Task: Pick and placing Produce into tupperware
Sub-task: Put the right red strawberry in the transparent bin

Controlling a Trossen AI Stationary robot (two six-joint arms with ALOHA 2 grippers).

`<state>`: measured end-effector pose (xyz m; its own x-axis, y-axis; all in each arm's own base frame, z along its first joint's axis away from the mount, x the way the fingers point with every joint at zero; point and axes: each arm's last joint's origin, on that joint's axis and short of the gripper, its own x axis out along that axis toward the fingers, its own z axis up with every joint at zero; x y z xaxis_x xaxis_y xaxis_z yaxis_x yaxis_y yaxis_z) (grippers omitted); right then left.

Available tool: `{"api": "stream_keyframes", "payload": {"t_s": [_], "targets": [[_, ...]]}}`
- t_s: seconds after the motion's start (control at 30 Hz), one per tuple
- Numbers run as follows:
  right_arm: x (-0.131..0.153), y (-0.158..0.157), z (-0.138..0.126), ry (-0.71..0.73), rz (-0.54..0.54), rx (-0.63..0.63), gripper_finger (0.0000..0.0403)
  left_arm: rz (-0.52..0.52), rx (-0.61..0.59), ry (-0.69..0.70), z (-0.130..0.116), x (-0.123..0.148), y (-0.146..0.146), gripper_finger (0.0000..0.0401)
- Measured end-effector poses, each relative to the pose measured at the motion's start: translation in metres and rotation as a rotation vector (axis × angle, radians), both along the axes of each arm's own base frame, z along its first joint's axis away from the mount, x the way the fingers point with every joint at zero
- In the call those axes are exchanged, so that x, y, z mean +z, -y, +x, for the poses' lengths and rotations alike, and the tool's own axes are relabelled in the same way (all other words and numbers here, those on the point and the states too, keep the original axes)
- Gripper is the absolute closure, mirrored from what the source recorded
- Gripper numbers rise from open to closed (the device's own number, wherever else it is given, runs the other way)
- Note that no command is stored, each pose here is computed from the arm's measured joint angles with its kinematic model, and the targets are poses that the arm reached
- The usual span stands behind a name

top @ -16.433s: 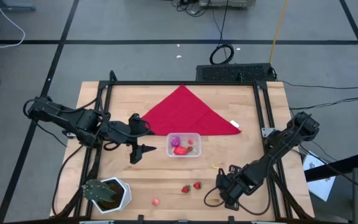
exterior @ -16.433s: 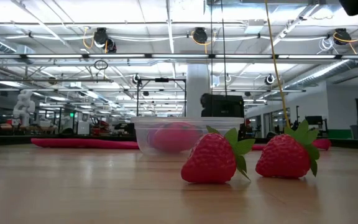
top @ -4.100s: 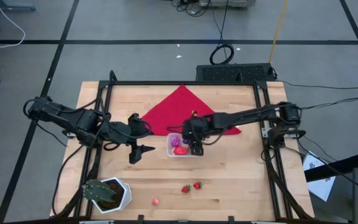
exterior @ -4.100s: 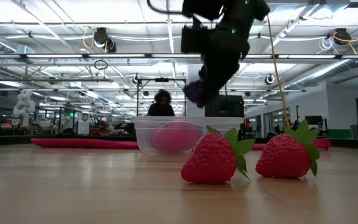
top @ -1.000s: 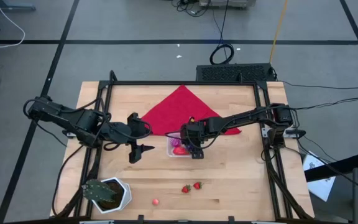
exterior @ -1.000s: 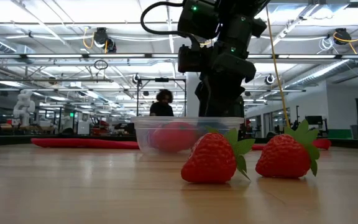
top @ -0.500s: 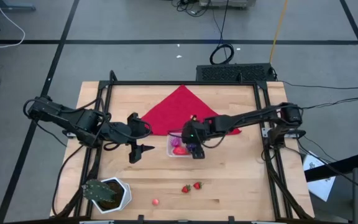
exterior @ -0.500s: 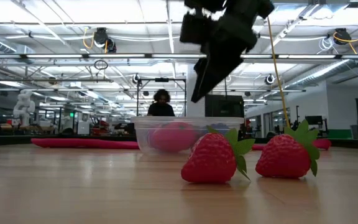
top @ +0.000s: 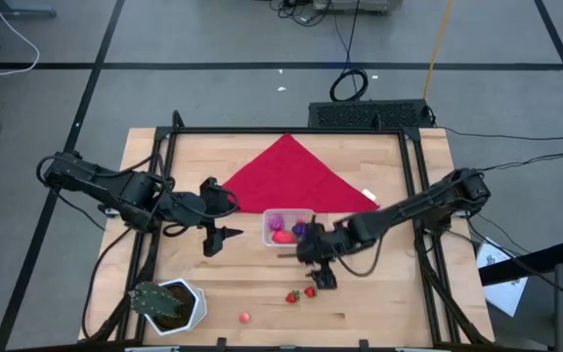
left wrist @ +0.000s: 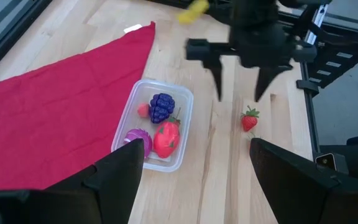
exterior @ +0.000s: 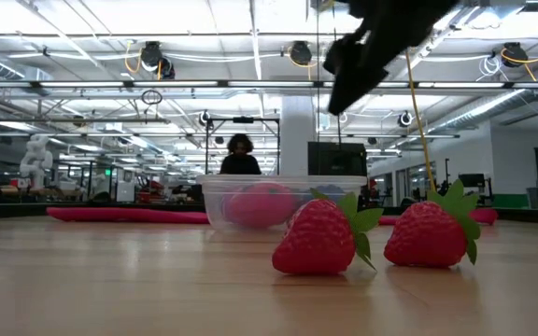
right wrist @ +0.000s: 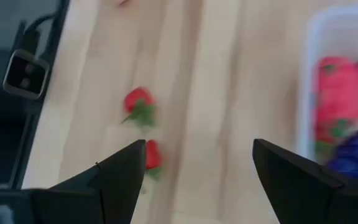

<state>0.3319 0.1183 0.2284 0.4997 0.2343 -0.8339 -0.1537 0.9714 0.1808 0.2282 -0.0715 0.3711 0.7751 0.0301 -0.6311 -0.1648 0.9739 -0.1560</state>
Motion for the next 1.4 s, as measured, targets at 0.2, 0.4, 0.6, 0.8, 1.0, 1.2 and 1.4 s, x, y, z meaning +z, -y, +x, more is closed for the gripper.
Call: {"api": "stream_keyframes", "payload": {"t_s": [0.2,0.4,0.6,0.8,1.0,1.2,1.4], "targets": [[-0.022,-0.023,-0.014,0.016,0.007,0.074,0.0117,-0.008,0.006,0.001,0.000,0.000,0.000,0.0105],[-0.036,-0.023,-0.022,-0.037,0.036,0.010,0.0117,-0.022,0.018,0.002,0.000,0.000,0.000,0.0105],[-0.033,-0.023,-0.020,-0.015,0.024,0.039,0.0117,-0.023,0.019,0.002,0.000,0.000,0.000,0.0105],[-0.022,-0.034,-0.017,0.033,0.007,0.115,0.0117,-0.022,0.018,0.002,0.000,0.000,0.000,0.0105],[-0.019,-0.052,-0.004,0.003,-0.034,0.183,0.0117,-0.017,0.014,0.001,0.000,0.000,0.000,0.0105],[-0.035,-0.050,0.011,-0.146,-0.101,0.179,0.0117,-0.021,0.017,0.000,0.000,0.000,0.000,0.0105],[-0.054,-0.045,0.017,-0.214,-0.110,0.142,0.0117,-0.021,0.017,-0.001,0.000,0.000,0.000,0.0105]]}}
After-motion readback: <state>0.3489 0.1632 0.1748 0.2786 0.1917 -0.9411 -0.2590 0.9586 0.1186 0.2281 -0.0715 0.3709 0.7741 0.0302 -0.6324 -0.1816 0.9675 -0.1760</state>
